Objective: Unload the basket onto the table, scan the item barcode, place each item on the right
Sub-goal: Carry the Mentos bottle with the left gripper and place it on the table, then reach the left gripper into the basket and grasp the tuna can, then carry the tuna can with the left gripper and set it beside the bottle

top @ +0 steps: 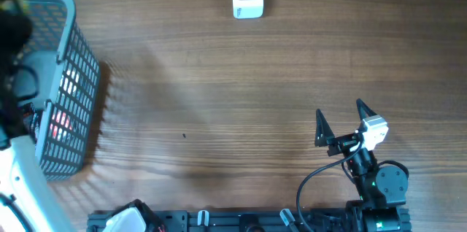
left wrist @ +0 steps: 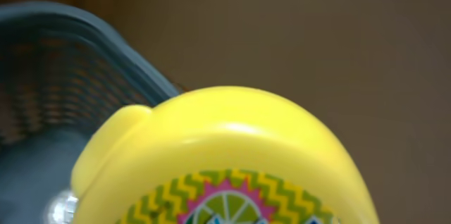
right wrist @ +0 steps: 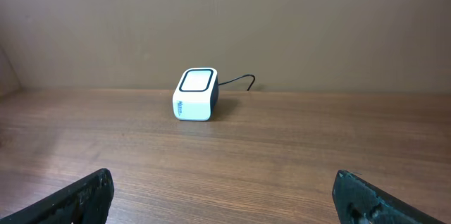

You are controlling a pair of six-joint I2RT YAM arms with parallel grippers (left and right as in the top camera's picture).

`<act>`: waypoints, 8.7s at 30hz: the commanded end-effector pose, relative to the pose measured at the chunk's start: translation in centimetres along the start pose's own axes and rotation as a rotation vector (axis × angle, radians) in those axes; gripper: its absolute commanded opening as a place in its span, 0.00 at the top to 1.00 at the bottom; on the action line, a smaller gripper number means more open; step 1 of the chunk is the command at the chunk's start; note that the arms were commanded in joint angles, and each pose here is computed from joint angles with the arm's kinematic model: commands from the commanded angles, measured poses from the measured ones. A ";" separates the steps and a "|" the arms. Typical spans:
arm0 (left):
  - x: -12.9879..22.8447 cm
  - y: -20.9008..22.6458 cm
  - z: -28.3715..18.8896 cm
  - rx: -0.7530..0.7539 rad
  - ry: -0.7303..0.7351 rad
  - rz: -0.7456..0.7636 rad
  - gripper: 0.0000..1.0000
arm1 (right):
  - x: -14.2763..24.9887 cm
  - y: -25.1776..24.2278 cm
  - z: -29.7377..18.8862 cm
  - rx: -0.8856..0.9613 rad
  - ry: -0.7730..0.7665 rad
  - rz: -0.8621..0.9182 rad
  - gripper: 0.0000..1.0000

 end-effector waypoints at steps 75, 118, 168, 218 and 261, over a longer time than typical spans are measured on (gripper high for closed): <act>41.5 -18.0 9.0 -0.520 0.569 -0.248 0.00 | -0.2 0.1 0.0 0.000 -0.011 0.015 0.00; 13.1 20.7 8.3 -0.606 0.417 -0.228 0.00 | -0.2 0.1 0.0 0.000 -0.011 0.015 0.00; 30.2 19.9 19.1 -0.522 0.911 -0.024 0.29 | -0.2 0.1 0.0 0.000 -0.011 0.015 0.00; 9.9 -15.1 -2.0 0.511 0.232 0.443 0.30 | -0.2 0.1 0.0 0.000 -0.011 0.015 0.00; 47.5 -25.8 9.8 0.037 0.800 0.542 0.23 | -0.2 0.1 0.0 0.000 -0.011 0.015 0.00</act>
Point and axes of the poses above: each gripper's point midway between its finger pads, its own z axis out along the fingers, its own y axis along the line the jaws close on, x = y × z, the point moved 2 cm from there along -z, back along the fingers, and after that the axes turned 13 degrees about z, right-handed, at the moved point
